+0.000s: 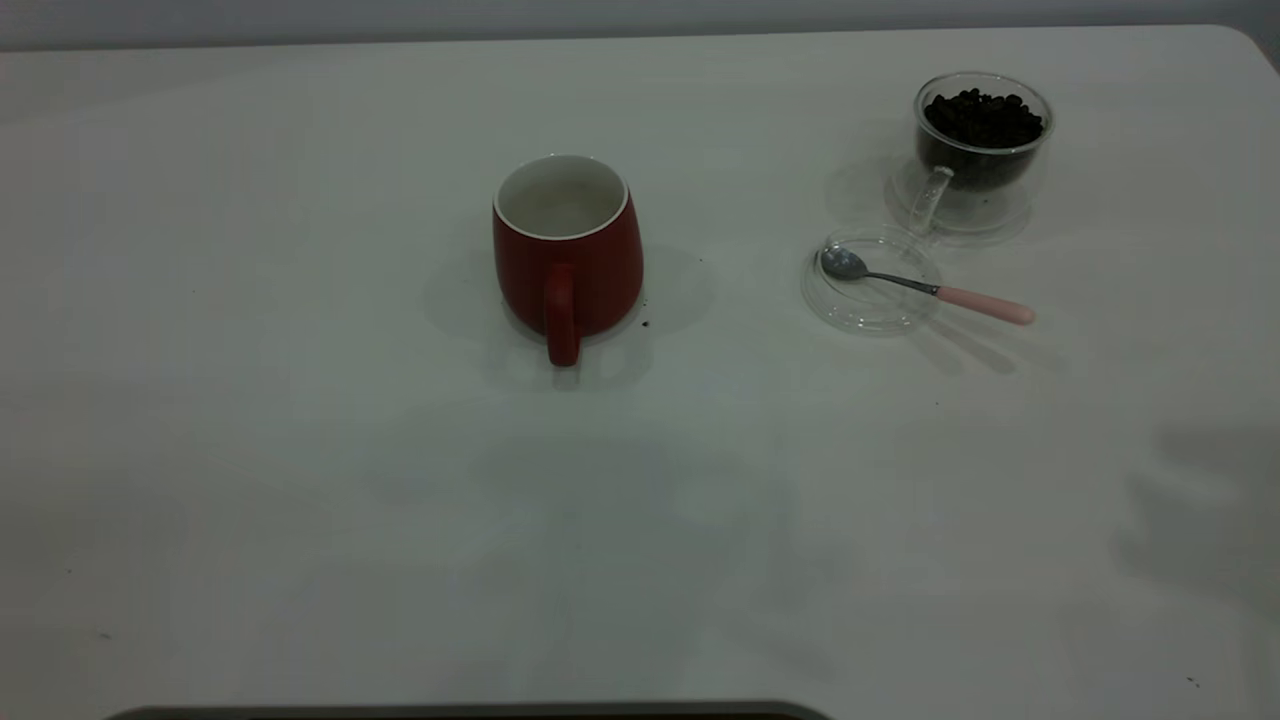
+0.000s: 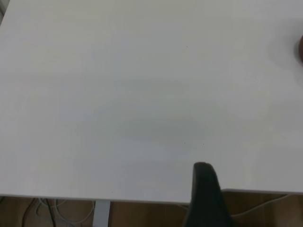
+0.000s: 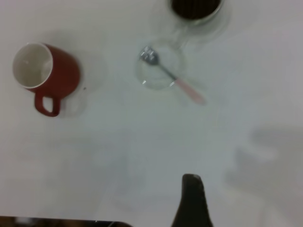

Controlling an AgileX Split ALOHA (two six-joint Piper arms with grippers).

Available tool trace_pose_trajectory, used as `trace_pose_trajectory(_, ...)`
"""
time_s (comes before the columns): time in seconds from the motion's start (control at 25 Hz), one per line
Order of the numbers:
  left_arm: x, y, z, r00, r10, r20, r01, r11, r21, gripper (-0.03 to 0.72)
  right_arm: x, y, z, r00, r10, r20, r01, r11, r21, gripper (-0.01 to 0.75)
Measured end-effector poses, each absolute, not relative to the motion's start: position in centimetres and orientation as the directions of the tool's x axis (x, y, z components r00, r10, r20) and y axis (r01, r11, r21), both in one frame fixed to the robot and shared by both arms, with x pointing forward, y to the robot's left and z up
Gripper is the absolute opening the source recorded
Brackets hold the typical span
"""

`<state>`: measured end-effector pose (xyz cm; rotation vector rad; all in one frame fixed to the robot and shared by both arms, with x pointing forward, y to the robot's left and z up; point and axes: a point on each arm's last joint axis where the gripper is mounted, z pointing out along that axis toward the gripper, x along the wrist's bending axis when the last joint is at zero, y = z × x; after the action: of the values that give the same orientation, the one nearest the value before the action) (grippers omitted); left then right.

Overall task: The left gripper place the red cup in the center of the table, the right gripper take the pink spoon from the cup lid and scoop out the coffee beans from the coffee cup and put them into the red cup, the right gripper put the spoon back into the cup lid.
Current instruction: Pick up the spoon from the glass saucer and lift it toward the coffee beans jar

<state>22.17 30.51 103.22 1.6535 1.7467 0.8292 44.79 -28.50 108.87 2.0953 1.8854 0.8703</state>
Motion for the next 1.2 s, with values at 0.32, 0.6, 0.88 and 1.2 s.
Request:
trace_pose_trajectory(0.32,22.2,30.5,103.2,-0.054,0.999,0.002,0.632,0.033,0.774,0.569,50.6,-27.6,102.9,0.063,0.897,0.437,0.914,-0.228,0.337,0.637)
trace_pose_trajectory(0.6,22.2,30.5,103.2,-0.054,0.999,0.002,0.632,0.033,0.774,0.569,53.9,-28.9,96.9,0.195,0.808,0.557,0.934,-0.327,0.148,0.637)
trace_pose_trajectory(0.88,22.2,30.5,103.2,-0.055,0.998,0.003,0.632,0.032,0.774,0.569,54.9,-30.6,91.6,0.316,0.717,0.621,0.917,-0.399,-0.005,0.637)
trace_pose_trajectory(1.2,22.2,30.5,103.2,-0.055,0.998,0.003,0.632,0.032,0.774,0.569,54.4,-30.3,85.4,0.442,0.61,0.658,0.849,-0.521,-0.088,0.637)
